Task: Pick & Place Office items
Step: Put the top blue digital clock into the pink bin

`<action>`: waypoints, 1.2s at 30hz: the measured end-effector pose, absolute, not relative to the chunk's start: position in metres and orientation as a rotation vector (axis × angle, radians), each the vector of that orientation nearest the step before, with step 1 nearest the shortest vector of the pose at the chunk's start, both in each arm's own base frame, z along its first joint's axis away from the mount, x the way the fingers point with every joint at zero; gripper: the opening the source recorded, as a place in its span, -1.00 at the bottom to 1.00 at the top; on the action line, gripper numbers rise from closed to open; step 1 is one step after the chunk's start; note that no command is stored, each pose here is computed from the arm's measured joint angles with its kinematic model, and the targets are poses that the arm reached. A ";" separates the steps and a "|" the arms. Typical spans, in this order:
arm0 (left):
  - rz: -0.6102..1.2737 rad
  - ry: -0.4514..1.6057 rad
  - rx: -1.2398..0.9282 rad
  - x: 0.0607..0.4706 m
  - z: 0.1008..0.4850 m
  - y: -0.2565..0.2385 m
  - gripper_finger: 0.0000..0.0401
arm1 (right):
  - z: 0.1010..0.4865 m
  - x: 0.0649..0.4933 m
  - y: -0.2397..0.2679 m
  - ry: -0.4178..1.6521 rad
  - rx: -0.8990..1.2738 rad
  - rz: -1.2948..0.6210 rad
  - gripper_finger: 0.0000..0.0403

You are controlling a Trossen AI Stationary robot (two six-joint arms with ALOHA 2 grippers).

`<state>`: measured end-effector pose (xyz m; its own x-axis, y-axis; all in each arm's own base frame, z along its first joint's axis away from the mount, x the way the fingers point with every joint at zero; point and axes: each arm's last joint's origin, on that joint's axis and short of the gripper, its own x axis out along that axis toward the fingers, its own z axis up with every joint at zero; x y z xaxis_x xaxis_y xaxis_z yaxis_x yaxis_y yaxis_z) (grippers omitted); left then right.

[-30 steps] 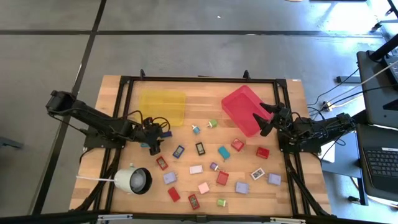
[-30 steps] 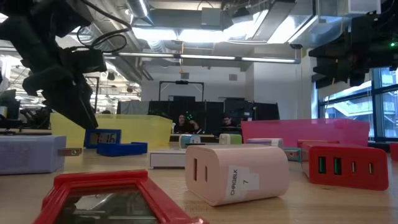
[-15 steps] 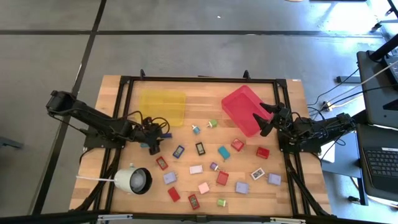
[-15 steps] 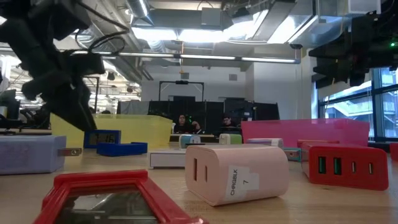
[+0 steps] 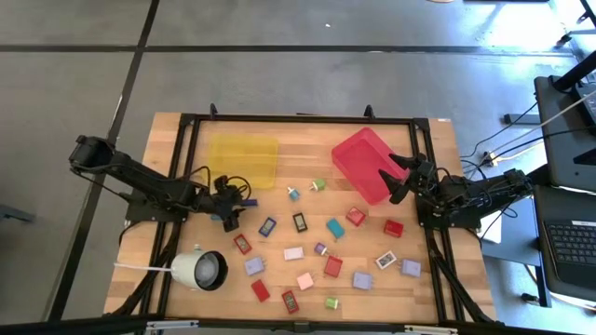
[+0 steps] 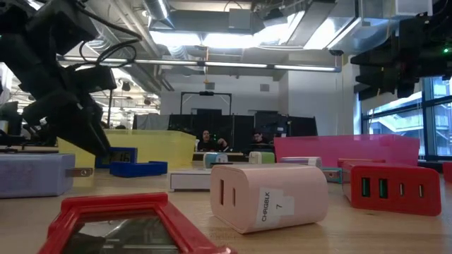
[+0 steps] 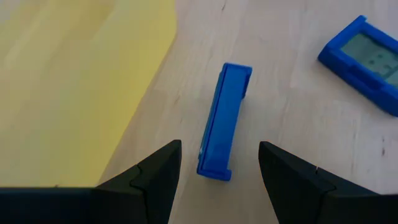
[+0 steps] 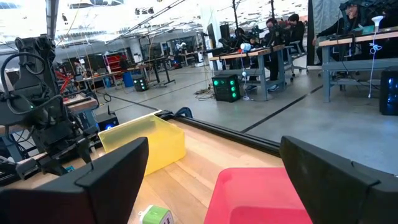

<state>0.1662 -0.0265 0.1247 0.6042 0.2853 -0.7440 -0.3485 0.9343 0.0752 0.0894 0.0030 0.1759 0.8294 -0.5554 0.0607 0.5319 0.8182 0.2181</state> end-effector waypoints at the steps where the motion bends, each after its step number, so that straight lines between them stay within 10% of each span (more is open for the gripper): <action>1: 0.363 0.841 -0.078 0.167 0.125 -0.027 0.06 | 0.176 0.089 0.003 -0.124 0.196 -0.581 0.82; 19: 0.329 0.854 -0.087 0.167 0.125 -0.028 -0.63 | 0.176 0.089 0.003 -0.123 0.195 -0.583 0.82; 36: 0.230 0.376 -0.131 0.197 0.163 -0.034 -0.64 | 0.181 0.088 0.002 -0.179 0.232 -0.597 0.82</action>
